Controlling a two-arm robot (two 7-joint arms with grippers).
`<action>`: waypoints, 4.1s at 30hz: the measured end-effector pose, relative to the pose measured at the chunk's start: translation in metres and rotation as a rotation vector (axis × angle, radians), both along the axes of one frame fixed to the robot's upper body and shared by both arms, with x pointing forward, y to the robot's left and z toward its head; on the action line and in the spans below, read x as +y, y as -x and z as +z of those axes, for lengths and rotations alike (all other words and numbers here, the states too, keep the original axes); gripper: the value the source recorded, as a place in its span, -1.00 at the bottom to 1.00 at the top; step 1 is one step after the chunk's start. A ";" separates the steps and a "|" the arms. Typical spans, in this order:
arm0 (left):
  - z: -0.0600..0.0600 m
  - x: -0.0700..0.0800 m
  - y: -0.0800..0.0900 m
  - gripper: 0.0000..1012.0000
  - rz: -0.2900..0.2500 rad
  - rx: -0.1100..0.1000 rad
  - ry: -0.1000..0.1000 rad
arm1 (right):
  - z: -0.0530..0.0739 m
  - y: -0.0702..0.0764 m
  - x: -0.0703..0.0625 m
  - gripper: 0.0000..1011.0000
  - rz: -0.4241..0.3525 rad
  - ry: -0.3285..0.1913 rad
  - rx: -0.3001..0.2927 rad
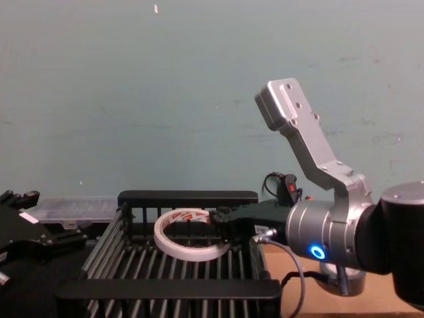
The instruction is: Pick up the white tape and place it into the black box , Pick up the silver tape and place it into the brown box.
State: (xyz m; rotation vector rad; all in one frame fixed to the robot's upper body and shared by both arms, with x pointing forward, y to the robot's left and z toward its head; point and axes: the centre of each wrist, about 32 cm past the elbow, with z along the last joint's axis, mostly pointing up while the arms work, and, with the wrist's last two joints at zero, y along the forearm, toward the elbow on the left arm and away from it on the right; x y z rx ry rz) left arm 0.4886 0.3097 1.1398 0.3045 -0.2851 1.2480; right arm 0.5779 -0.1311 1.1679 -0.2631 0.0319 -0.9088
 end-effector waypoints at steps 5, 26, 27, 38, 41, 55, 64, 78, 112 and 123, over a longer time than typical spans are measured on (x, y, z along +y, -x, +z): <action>0.000 0.000 0.000 0.98 0.000 0.000 0.000 | 0.001 0.000 0.000 -0.84 0.001 -0.001 -0.003; 0.000 0.000 0.000 0.98 0.000 0.000 0.000 | 0.001 0.001 -0.001 0.08 0.004 -0.006 -0.004; 0.000 0.000 0.000 0.98 0.000 0.000 0.000 | 0.001 0.001 -0.001 0.14 0.004 -0.006 -0.004; 0.000 0.000 0.000 0.98 0.000 0.000 0.000 | 0.001 0.001 -0.001 0.77 0.004 -0.007 -0.003; 0.000 0.000 0.000 0.98 0.000 0.000 0.000 | 0.001 0.001 -0.001 0.93 0.005 -0.007 -0.003; 0.000 0.000 0.000 0.98 0.000 0.000 0.000 | 0.001 0.002 -0.002 0.98 0.006 -0.011 -0.004; 0.000 0.000 0.000 0.98 0.000 0.000 0.000 | 0.010 0.010 -0.015 0.98 0.002 -0.037 -0.021; 0.000 0.000 0.000 0.98 0.000 0.000 0.000 | 0.027 0.039 -0.068 0.98 -0.072 -0.109 -0.085; 0.000 0.000 0.000 0.98 0.000 0.000 0.000 | -0.019 0.073 -0.129 0.98 -0.338 -0.027 -0.024; 0.000 0.000 0.000 0.98 0.000 0.000 0.000 | -0.020 0.073 -0.129 0.98 -0.339 -0.023 -0.021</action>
